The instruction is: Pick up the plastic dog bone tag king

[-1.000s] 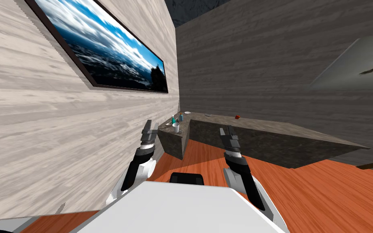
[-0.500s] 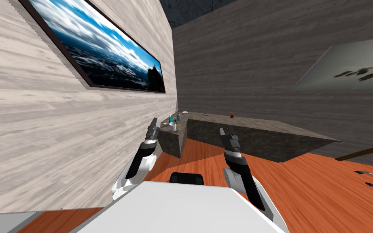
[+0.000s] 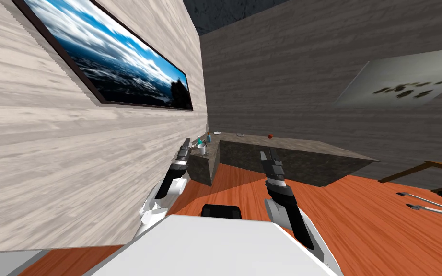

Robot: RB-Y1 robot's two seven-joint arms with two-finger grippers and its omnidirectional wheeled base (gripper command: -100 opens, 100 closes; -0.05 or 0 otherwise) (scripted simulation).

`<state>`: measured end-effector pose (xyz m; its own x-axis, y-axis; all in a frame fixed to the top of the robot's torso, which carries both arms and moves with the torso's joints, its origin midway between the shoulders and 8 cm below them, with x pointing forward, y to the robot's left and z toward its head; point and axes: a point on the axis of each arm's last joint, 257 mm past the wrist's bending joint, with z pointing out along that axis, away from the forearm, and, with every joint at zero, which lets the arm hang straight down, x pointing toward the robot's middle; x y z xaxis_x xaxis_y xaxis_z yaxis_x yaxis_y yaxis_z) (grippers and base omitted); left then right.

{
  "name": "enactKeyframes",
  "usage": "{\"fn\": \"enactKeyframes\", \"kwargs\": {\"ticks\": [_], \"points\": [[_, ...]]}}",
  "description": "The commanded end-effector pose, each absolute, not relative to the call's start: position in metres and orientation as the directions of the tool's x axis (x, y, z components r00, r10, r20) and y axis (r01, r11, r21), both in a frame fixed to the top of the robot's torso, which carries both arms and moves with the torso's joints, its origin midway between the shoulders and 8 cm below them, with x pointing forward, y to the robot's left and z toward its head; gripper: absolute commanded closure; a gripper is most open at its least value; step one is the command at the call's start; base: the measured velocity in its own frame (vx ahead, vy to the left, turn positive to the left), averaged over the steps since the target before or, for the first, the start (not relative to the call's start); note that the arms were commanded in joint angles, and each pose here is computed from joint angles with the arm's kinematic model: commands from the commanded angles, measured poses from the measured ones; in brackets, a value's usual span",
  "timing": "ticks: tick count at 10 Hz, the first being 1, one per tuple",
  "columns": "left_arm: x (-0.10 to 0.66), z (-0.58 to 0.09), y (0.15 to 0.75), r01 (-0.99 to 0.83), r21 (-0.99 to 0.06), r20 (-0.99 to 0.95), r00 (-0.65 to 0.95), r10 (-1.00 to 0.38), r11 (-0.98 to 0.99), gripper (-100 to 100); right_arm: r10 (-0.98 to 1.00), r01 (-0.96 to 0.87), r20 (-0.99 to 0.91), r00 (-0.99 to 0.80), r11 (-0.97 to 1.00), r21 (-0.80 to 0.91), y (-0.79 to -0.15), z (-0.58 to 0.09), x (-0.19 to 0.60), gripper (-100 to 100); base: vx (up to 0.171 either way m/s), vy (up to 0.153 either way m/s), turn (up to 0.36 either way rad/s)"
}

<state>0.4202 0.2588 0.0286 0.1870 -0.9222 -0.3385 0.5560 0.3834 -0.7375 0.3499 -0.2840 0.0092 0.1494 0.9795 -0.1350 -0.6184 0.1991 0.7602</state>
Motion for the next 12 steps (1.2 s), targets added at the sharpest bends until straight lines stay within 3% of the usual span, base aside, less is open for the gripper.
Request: {"fn": "enactKeyframes", "kwargs": {"ticks": [1, 12], "points": [[0.435, 0.025, 0.261, 0.524, -0.746, -0.365, 0.196, -0.910, 0.412, -100, 0.980, -0.618, -0.135, 0.149, 0.199, 0.760, -0.284, 0.009, 0.350, 0, -0.030, -0.073, -0.063], [0.506, -0.008, 0.295, 0.289, -0.799, -0.477, 0.230, -0.848, 0.527, -100, 0.979, -0.618, -0.135, 0.149, 0.199, 0.760, -0.284, 0.009, 0.350, 0, -0.025, -0.061, -0.047]]}}
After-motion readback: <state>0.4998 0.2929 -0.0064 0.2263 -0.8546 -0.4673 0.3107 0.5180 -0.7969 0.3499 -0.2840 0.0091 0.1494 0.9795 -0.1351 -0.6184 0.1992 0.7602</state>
